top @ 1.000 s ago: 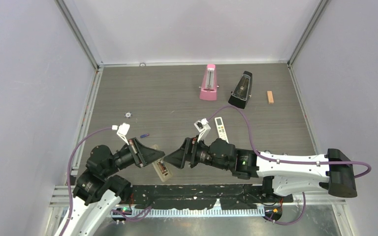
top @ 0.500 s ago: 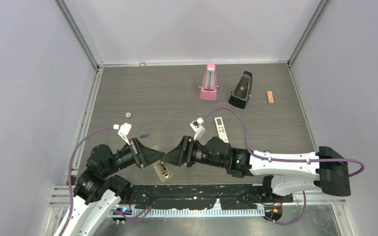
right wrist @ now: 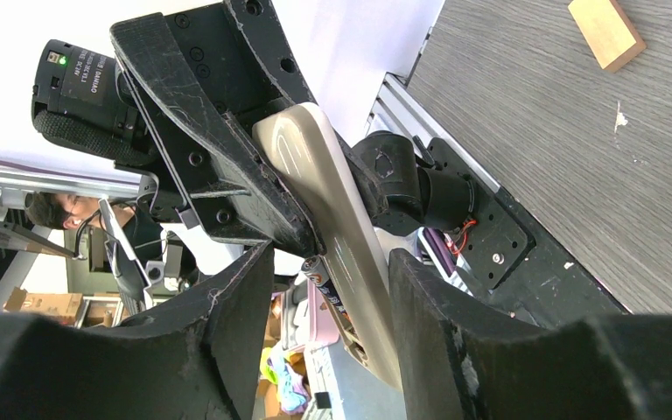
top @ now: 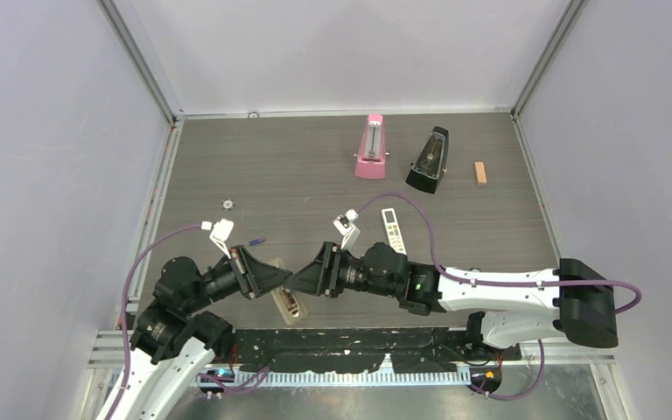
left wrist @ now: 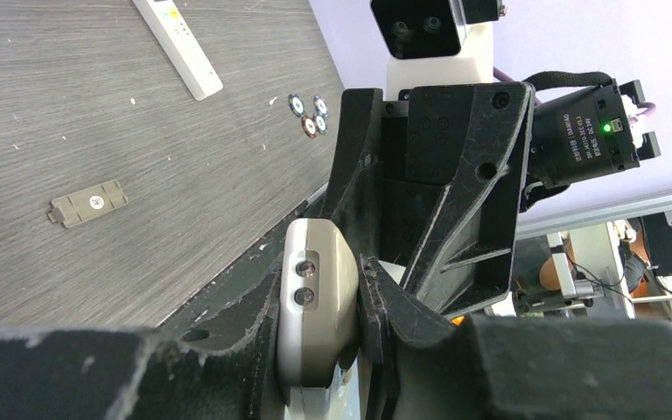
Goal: Load the batteries into the remote control
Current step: Load the battery into the remote control.
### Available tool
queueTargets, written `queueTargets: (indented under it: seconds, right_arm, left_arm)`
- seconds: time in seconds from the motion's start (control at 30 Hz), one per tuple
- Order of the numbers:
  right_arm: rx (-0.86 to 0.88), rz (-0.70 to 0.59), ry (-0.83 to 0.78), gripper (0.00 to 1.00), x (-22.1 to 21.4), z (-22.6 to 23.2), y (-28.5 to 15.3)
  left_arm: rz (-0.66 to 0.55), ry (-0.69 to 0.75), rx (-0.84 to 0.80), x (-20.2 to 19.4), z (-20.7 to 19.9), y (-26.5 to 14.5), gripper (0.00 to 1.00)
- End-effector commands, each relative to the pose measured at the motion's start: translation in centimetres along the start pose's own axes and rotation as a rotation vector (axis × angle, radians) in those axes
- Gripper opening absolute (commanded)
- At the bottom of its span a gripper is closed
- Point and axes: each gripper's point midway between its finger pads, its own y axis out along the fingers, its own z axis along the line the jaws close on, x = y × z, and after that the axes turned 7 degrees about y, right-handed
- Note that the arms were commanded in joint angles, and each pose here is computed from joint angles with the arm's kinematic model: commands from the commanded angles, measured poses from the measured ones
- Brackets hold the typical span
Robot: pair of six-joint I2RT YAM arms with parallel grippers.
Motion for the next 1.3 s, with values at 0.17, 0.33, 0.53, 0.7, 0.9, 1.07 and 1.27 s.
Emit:
queueTargets:
  seconds: [0.17, 0.33, 0.53, 0.7, 0.9, 1.07, 1.27]
  right_arm:
    - [0.023, 0.016, -0.026, 0.55, -0.3, 0.2, 0.2]
    - [0.031, 0.002, -0.038, 0.58, 0.0, 0.3, 0.1]
    - [0.057, -0.024, -0.029, 0.63, 0.3, 0.6, -0.3]
    - [0.079, -0.032, -0.010, 0.64, 0.4, 0.8, -0.4]
    - [0.103, -0.025, 0.017, 0.66, 0.3, 1.3, 0.0]
    - [0.102, -0.020, 0.032, 0.65, 0.2, 1.2, 0.2]
    - [0.103, -0.011, 0.043, 0.58, 0.0, 1.0, 0.4]
  left_arm:
    - [-0.053, -0.017, -0.017, 1.4, -1.2, -0.1, 0.00]
    - [-0.070, -0.061, 0.011, 1.5, -0.6, -0.1, 0.00]
    - [-0.083, -0.076, 0.023, 1.5, -0.3, -0.1, 0.00]
    - [-0.079, -0.072, 0.015, 1.5, -0.4, -0.1, 0.00]
    - [-0.074, -0.064, 0.010, 1.4, -0.4, 0.0, 0.00]
    - [-0.074, -0.057, 0.001, 1.4, -0.6, -0.1, 0.00]
    - [-0.077, -0.052, -0.005, 1.5, -0.8, -0.2, 0.00]
